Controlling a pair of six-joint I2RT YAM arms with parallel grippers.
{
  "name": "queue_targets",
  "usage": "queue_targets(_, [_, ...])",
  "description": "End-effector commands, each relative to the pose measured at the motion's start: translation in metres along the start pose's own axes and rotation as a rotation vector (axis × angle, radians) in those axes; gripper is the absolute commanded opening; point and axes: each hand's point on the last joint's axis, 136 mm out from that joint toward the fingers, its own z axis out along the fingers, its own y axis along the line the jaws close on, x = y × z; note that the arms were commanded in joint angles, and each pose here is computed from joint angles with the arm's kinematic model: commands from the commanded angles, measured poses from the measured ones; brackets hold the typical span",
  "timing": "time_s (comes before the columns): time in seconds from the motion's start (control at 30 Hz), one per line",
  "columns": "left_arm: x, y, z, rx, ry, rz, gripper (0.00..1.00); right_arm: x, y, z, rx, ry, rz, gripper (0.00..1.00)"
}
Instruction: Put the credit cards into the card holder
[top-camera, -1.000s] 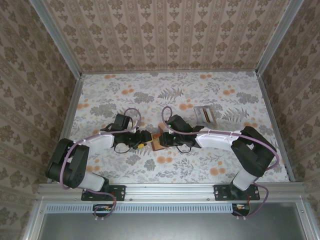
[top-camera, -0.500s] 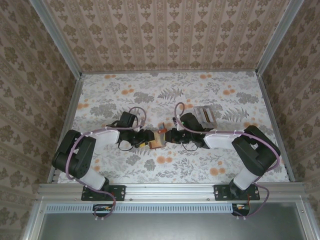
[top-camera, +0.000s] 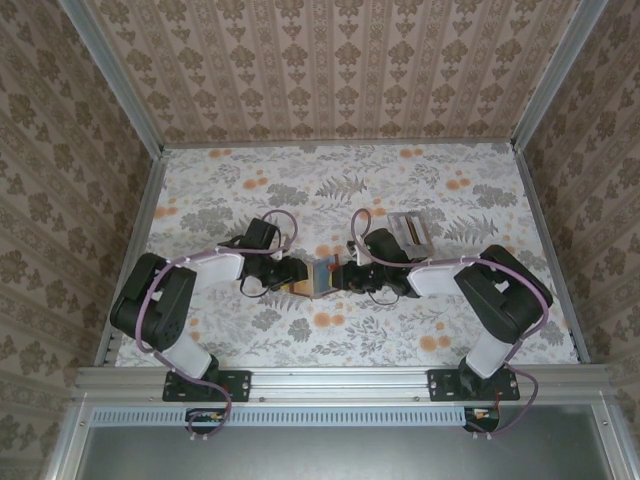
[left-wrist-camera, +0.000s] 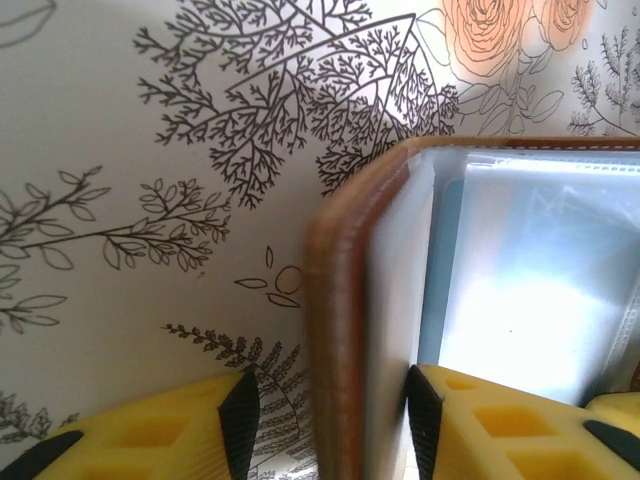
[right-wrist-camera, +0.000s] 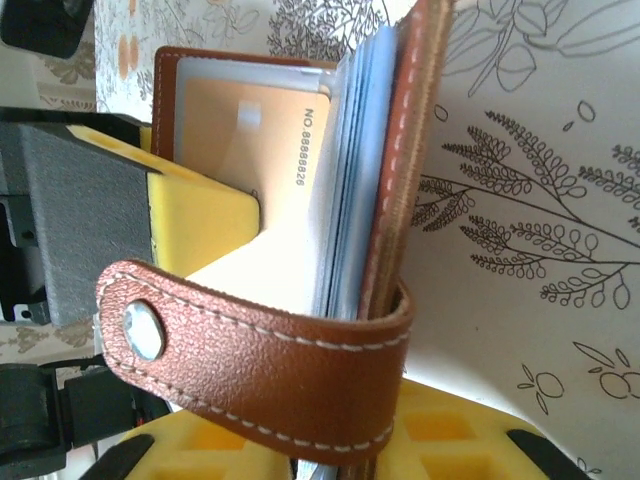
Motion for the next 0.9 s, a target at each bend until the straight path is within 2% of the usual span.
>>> queue_targets(0.0, [0.004, 0.015, 0.009, -0.069, 0.026, 0.012, 0.40, 0.000, 0.007, 0.000, -0.056, 0.014, 0.003, 0.26])
queue_targets(0.17, [0.005, 0.020, 0.013, -0.090, 0.043, 0.021, 0.21, -0.006, 0.011, -0.005, -0.075, -0.009, -0.004, 0.30])
queue_targets(0.23, [0.005, 0.019, 0.014, -0.081, 0.046, 0.025, 0.17, -0.009, 0.012, -0.007, -0.081, -0.014, -0.006, 0.32])
queue_targets(0.37, [0.006, 0.019, 0.017, -0.074, 0.052, 0.027, 0.15, -0.011, 0.014, -0.007, -0.085, -0.017, -0.006, 0.32])
queue_targets(0.6, [0.007, 0.020, 0.021, -0.072, 0.065, 0.024, 0.11, -0.012, 0.017, -0.008, -0.103, -0.028, -0.010, 0.42])
queue_targets(0.87, [0.007, 0.020, 0.023, -0.057, 0.069, 0.023, 0.09, -0.014, 0.009, -0.008, -0.069, -0.042, 0.004, 0.38])
